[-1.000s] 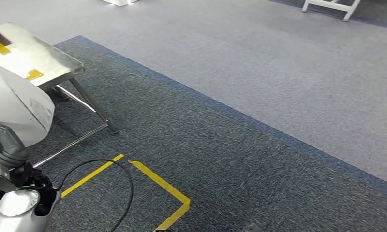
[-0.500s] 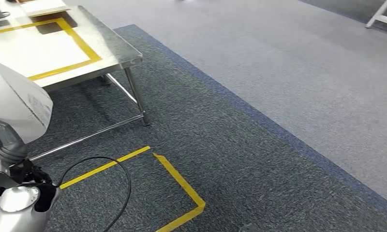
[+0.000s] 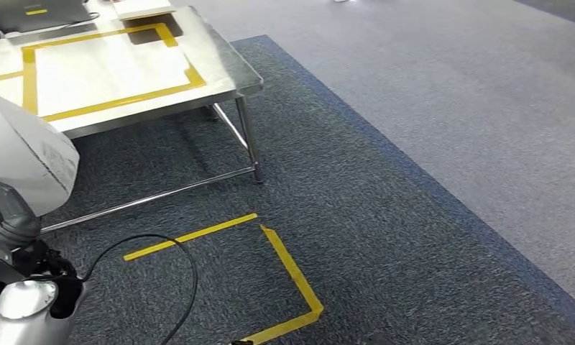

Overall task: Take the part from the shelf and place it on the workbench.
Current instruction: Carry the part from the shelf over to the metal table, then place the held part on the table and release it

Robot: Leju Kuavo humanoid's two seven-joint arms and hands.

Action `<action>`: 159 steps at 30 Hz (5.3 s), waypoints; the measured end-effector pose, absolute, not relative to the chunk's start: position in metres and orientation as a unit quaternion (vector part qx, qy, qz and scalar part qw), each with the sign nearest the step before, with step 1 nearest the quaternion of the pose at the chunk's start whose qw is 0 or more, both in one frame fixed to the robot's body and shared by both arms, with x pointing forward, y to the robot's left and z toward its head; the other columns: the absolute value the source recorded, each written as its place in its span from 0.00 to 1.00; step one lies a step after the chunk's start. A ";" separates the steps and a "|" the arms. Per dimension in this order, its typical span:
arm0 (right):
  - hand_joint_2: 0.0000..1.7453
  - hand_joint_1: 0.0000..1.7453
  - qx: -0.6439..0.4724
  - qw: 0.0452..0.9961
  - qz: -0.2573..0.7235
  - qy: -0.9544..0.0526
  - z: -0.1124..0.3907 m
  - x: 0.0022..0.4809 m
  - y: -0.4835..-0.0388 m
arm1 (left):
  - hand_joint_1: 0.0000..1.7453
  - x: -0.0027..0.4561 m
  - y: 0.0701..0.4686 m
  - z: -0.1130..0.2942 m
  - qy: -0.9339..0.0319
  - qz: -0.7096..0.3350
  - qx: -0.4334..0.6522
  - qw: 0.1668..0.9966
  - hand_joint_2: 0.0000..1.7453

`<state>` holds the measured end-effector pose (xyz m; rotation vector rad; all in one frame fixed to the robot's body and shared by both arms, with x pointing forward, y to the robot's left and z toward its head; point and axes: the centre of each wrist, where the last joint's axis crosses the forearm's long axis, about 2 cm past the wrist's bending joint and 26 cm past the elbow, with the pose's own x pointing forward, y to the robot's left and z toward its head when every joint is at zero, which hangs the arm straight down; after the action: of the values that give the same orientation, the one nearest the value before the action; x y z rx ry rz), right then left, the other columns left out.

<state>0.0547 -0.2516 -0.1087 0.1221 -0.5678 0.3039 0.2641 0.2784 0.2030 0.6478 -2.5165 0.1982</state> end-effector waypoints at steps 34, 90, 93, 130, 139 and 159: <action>0.00 0.00 0.015 0.953 0.145 -0.267 -0.109 0.054 -0.254 | 1.00 0.256 0.280 0.193 -0.926 0.084 0.231 0.287 1.00; 0.00 0.00 0.018 0.951 0.150 -0.269 -0.110 0.044 -0.255 | 1.00 0.248 0.283 0.188 -0.926 0.079 0.223 0.293 1.00; 0.00 0.00 0.019 0.952 0.151 -0.266 -0.110 0.042 -0.255 | 1.00 0.248 0.284 0.187 -0.926 0.079 0.224 0.294 1.00; 0.00 0.00 0.017 0.954 0.141 -0.265 -0.111 0.042 -0.257 | 1.00 0.240 0.296 0.184 -0.919 0.093 0.250 0.291 1.00; 0.00 0.00 0.015 0.956 0.130 -0.262 -0.111 0.037 -0.257 | 1.00 0.232 0.306 0.179 -0.911 0.098 0.269 0.297 1.00; 0.00 0.00 0.010 0.959 0.102 -0.264 -0.111 0.036 -0.259 | 1.00 0.205 0.360 0.156 -0.822 -0.041 0.424 0.377 1.00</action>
<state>0.0357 -0.2593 -0.1114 0.0204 -0.5343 0.2063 0.2051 0.3600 0.1557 1.0841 -2.1024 -0.1056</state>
